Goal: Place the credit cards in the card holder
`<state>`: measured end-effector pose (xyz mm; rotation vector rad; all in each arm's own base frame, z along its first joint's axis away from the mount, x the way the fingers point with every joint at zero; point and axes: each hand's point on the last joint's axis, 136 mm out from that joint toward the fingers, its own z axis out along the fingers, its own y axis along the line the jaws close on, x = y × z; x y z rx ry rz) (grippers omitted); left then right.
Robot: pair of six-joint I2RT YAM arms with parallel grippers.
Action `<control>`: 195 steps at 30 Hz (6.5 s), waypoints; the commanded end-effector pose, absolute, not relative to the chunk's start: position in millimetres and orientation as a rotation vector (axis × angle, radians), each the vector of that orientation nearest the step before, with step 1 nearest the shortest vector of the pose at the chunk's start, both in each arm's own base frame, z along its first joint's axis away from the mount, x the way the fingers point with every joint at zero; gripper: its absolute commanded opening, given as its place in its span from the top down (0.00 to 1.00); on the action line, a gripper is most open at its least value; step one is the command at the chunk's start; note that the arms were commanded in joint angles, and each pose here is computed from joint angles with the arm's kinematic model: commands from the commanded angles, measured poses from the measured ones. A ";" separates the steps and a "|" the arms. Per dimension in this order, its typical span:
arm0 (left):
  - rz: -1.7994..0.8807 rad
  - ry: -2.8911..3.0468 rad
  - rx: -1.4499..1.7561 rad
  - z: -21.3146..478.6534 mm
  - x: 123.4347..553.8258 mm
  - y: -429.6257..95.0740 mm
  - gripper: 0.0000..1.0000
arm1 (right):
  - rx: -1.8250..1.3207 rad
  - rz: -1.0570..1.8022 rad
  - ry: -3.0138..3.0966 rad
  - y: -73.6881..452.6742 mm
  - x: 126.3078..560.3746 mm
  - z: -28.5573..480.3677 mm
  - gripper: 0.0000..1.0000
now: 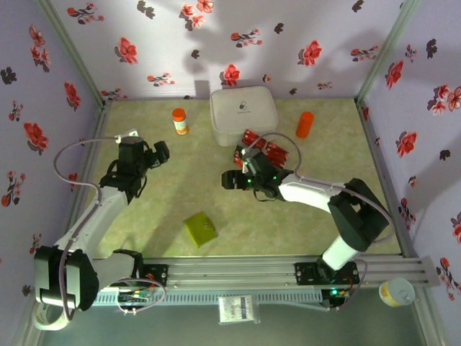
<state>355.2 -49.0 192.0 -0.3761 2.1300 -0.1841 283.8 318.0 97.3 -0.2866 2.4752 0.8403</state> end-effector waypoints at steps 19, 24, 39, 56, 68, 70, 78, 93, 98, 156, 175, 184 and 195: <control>-0.292 2.270 -0.389 165.6 325.6 -69.0 0.00 | -0.325 1.105 2.739 342.7 149.0 62.4 0.58; -0.294 2.280 -0.381 162.4 322.2 -71.4 0.00 | -0.294 1.186 2.750 350.2 140.2 62.1 0.59; -0.306 2.283 -0.367 157.3 313.9 -74.9 0.00 | -0.266 1.224 2.814 362.3 118.1 37.0 0.66; -0.300 2.292 -0.357 153.3 315.9 -76.6 0.00 | -0.201 1.296 2.821 374.9 116.7 21.9 0.93; -0.575 2.192 -0.412 193.1 332.7 -107.1 0.00 | -0.031 1.596 2.492 371.0 198.3 117.9 1.00; -0.660 2.152 -0.488 201.0 338.2 -112.7 0.00 | -0.020 1.604 2.434 364.6 215.0 140.5 1.00; -1.080 2.059 -0.413 228.8 349.7 -165.0 0.00 | 0.050 1.683 2.192 338.2 266.8 220.0 1.00; -1.411 1.987 -0.462 235.0 368.4 -216.2 0.00 | 0.089 1.894 1.903 333.2 286.8 292.7 1.00; -1.458 1.960 -0.447 244.8 370.1 -227.9 0.00 | 0.093 1.966 1.853 340.2 291.0 304.0 1.00; -1.326 1.972 -0.227 235.7 351.2 -231.1 1.00 | -0.198 0.836 2.390 296.5 286.5 215.6 0.43; -1.325 2.005 -0.285 228.6 342.4 -245.1 1.00 | -0.231 0.570 2.325 346.2 327.7 186.0 0.44; -1.352 1.992 -0.294 234.4 334.8 -250.9 1.00 | -0.030 0.267 2.287 287.1 339.2 148.1 0.59; -1.386 1.919 -0.290 263.7 319.7 -240.7 1.00 | 0.097 0.250 2.314 230.7 332.7 143.9 0.64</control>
